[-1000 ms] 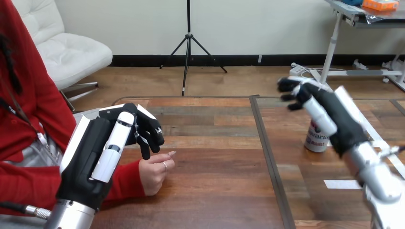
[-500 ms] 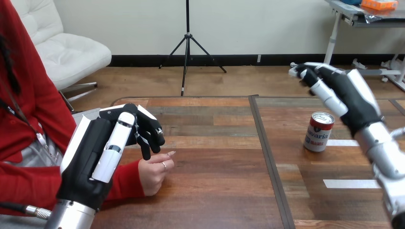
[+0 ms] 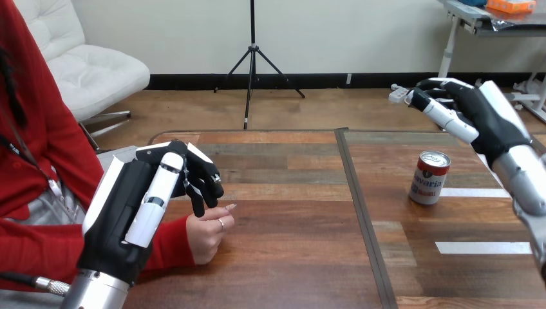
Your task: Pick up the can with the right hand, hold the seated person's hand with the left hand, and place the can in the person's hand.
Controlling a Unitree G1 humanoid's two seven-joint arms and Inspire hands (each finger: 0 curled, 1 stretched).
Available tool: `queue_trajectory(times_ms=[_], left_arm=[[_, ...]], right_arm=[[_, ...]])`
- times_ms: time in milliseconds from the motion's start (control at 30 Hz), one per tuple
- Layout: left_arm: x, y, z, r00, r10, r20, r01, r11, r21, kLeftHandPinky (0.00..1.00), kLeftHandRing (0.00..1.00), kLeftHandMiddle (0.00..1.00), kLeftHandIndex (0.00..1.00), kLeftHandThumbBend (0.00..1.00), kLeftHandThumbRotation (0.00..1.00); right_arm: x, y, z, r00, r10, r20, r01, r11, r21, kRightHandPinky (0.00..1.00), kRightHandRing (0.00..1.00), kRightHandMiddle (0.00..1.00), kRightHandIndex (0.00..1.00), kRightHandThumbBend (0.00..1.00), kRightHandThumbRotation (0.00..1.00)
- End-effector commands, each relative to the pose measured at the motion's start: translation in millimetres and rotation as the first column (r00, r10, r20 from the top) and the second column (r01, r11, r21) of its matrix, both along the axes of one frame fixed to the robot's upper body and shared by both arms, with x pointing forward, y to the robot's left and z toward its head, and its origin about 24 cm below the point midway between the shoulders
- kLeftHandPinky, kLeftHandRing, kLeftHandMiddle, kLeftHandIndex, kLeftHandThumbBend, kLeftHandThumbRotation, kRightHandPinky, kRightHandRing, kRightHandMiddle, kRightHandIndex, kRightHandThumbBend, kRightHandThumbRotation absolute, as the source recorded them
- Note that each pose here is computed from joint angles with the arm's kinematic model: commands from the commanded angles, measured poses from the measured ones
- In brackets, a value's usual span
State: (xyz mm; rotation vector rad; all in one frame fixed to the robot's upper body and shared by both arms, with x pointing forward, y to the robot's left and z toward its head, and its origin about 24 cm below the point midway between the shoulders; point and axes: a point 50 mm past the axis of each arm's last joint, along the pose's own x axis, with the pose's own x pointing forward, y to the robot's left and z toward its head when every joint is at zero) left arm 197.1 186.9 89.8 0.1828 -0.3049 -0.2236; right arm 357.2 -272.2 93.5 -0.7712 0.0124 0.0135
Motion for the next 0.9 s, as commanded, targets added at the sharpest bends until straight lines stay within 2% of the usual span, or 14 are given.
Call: queue_trajectory(times_ms=[0, 333, 700, 867], left_arm=[[10.6, -2.0, 20.5, 0.993, -0.033, 0.116, 0.028, 0.999, 0.045, 0.23, 0.34, 0.39, 0.36, 0.0, 1.0], [11.2, -2.0, 20.5, 0.993, -0.037, 0.11, 0.033, 0.998, 0.044, 0.23, 0.34, 0.39, 0.36, 0.0, 1.0], [11.9, -2.5, 20.3, 0.993, -0.039, 0.115, 0.033, 0.998, 0.051, 0.22, 0.34, 0.39, 0.36, 0.0, 1.0], [11.9, -3.1, 21.1, 0.993, -0.042, 0.114, 0.036, 0.998, 0.053, 0.22, 0.33, 0.39, 0.36, 0.0, 1.0]], right_arm=[[28.7, 0.3, 61.8, 0.993, -0.039, 0.115, 0.052, 0.992, -0.112, 0.64, 0.78, 0.85, 0.84, 0.99, 0.92], [33.8, 1.9, 56.4, 0.997, -0.076, 0.034, 0.081, 0.977, -0.198, 0.73, 0.86, 0.9, 0.9, 1.0, 0.81], [35.1, 5.8, 46.3, 0.997, -0.072, -0.02, 0.061, 0.945, -0.322, 0.78, 0.9, 0.92, 0.93, 1.0, 0.73], [35.7, 6.5, 41.8, 0.995, -0.085, -0.057, 0.062, 0.941, -0.332, 0.79, 0.91, 0.94, 0.94, 1.0, 0.71]])
